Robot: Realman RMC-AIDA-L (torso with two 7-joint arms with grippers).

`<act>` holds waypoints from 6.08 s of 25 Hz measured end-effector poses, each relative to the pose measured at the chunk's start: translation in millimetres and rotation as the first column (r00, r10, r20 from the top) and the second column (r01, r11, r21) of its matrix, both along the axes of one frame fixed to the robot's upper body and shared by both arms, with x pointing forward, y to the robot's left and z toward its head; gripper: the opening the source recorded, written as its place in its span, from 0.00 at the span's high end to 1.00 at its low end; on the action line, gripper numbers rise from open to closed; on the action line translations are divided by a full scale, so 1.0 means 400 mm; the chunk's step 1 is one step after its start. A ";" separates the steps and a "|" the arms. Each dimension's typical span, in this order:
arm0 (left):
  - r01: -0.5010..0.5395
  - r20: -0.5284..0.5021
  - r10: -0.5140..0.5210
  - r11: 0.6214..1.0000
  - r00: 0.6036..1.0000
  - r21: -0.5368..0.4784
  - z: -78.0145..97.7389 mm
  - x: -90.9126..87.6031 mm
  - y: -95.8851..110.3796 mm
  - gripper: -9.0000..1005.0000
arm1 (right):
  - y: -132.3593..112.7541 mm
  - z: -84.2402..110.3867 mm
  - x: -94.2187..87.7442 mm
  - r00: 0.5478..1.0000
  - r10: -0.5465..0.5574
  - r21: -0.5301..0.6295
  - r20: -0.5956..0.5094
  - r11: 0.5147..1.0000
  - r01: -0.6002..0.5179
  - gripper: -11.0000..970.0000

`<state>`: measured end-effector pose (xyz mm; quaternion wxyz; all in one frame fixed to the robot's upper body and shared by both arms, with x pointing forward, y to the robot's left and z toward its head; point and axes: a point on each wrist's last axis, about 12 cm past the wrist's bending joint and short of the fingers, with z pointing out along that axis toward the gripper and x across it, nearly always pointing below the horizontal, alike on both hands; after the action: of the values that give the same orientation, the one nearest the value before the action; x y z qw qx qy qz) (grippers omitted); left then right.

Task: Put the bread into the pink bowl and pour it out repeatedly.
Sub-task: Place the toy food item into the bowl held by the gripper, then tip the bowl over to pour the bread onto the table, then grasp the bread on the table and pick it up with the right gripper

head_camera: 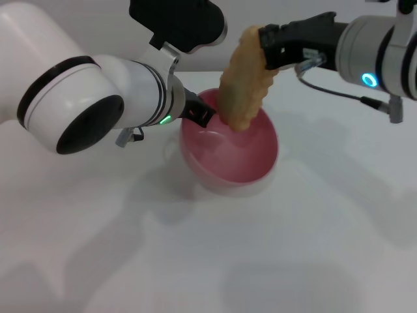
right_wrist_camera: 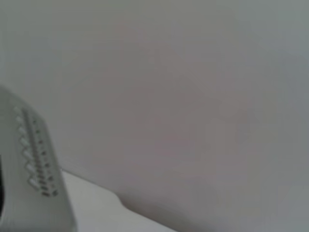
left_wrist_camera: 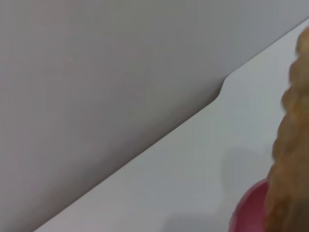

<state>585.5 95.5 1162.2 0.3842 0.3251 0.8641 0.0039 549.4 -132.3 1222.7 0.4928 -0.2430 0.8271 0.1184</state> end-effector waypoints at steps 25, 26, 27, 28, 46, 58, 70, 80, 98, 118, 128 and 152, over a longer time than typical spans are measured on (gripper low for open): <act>0.084 0.126 -0.105 0.983 0.986 0.166 0.025 0.013 0.007 0.91 | -0.301 -0.023 0.004 0.891 -0.453 -0.045 -0.028 0.891 0.452 0.45; 0.096 0.140 -0.123 0.978 0.983 0.183 0.028 0.011 0.003 0.91 | -0.312 -0.034 0.000 0.884 -0.466 -0.050 -0.041 0.884 0.464 0.47; 0.109 0.160 -0.144 0.972 0.977 0.208 0.031 0.007 -0.002 0.91 | -0.320 -0.045 -0.004 0.878 -0.476 -0.056 -0.055 0.879 0.473 0.50; 0.118 0.179 -0.162 0.965 0.970 0.232 0.034 0.005 -0.006 0.91 | -0.324 -0.054 -0.006 0.874 -0.481 -0.061 -0.064 0.876 0.478 0.52; 0.218 0.339 -0.455 0.805 0.823 0.552 0.026 -0.061 -0.087 0.91 | -0.305 -0.131 -0.005 0.877 -0.453 -0.107 -0.158 0.891 0.441 0.74; -0.093 0.348 -0.015 0.952 0.937 0.292 0.085 -0.004 0.015 0.91 | -0.132 -0.159 -0.029 0.963 -0.141 -0.029 -0.231 0.990 0.138 0.67; -0.230 0.132 0.212 0.964 0.968 0.135 0.069 0.022 0.126 0.90 | 0.015 -0.189 -0.061 0.949 0.006 -0.041 -0.315 0.999 -0.020 0.43; -0.272 0.084 0.264 0.956 0.961 0.108 0.058 0.039 0.175 0.90 | 0.041 -0.222 -0.110 0.902 0.007 -0.074 -0.431 0.996 -0.043 0.43; -0.247 0.078 0.239 0.962 0.968 0.113 0.049 0.057 0.167 0.90 | 0.063 -0.266 -0.134 0.863 0.016 -0.065 -0.505 0.996 -0.056 0.43; -0.239 0.075 0.231 0.964 0.970 0.115 0.045 0.055 0.161 0.90 | 0.060 -0.325 -0.129 0.829 0.005 -0.050 -0.560 0.998 -0.040 0.43; -0.238 0.076 0.230 0.964 0.970 0.117 0.047 0.055 0.161 0.90 | 0.059 -0.338 -0.122 0.826 0.009 -0.072 -0.564 0.996 -0.060 0.48; -0.233 0.078 0.225 0.965 0.971 0.123 0.047 0.055 0.166 0.90 | 0.052 -0.210 -0.103 0.926 0.027 -0.069 -0.377 0.996 -0.057 0.74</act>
<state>607.5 161.9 1180.8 0.3860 0.2472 0.8813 0.1153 508.1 -111.5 1138.5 0.3128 -0.2524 0.9048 0.1408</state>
